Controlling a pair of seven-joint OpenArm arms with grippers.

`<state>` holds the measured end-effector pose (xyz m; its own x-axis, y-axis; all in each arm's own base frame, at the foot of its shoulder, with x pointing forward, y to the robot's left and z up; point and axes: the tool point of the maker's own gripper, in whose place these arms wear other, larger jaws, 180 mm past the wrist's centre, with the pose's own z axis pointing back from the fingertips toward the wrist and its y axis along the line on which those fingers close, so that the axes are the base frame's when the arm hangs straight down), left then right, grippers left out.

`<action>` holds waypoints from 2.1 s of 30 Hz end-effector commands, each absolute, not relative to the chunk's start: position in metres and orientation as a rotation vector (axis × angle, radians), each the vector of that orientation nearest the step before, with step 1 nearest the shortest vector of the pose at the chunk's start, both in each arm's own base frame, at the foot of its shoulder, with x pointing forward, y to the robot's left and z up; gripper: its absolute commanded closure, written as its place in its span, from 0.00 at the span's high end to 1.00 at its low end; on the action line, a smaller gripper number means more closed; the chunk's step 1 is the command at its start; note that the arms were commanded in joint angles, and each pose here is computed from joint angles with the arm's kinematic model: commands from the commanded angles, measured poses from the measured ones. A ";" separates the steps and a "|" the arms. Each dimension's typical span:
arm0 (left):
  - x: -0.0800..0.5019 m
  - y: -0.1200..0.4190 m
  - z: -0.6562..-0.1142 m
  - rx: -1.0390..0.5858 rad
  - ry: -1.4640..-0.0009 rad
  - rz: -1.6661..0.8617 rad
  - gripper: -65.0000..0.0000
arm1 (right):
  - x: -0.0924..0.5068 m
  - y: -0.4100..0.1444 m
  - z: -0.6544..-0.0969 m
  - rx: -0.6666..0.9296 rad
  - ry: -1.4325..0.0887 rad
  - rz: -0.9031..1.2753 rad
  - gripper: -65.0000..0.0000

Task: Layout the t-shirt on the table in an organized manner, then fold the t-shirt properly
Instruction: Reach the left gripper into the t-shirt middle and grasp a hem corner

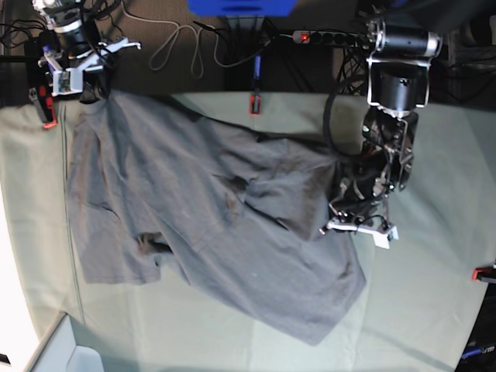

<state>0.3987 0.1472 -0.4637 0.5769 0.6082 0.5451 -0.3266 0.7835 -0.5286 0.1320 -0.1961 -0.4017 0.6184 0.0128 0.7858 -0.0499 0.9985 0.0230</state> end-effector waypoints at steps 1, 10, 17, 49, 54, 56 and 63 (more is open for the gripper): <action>0.420 0.148 -0.439 -0.417 -0.849 0.548 0.03 | 0.135 -0.196 -0.391 0.052 -0.944 0.046 0.00; 0.453 0.087 -0.373 -0.373 -0.999 0.288 0.00 | 0.136 -0.197 -0.390 0.050 -0.947 0.050 0.00; 0.470 -0.018 -0.350 -0.186 -1.155 -0.102 0.01 | 0.142 -0.197 -0.387 0.046 -0.962 0.055 0.00; 0.447 0.031 -0.406 -0.235 -0.999 0.180 0.61 | 0.181 -0.207 -0.388 0.017 -0.922 0.105 0.00; 0.447 0.009 -0.416 -0.343 -0.953 0.136 0.60 | 0.185 -0.207 -0.386 0.017 -0.933 0.105 0.00; 0.445 0.003 -0.420 -0.372 -0.937 0.106 0.56 | 0.186 -0.207 -0.386 0.017 -0.934 0.104 0.00; 0.450 0.005 -0.406 -0.414 -0.973 0.134 0.00 | 0.187 -0.207 -0.386 0.016 -0.935 0.104 0.00</action>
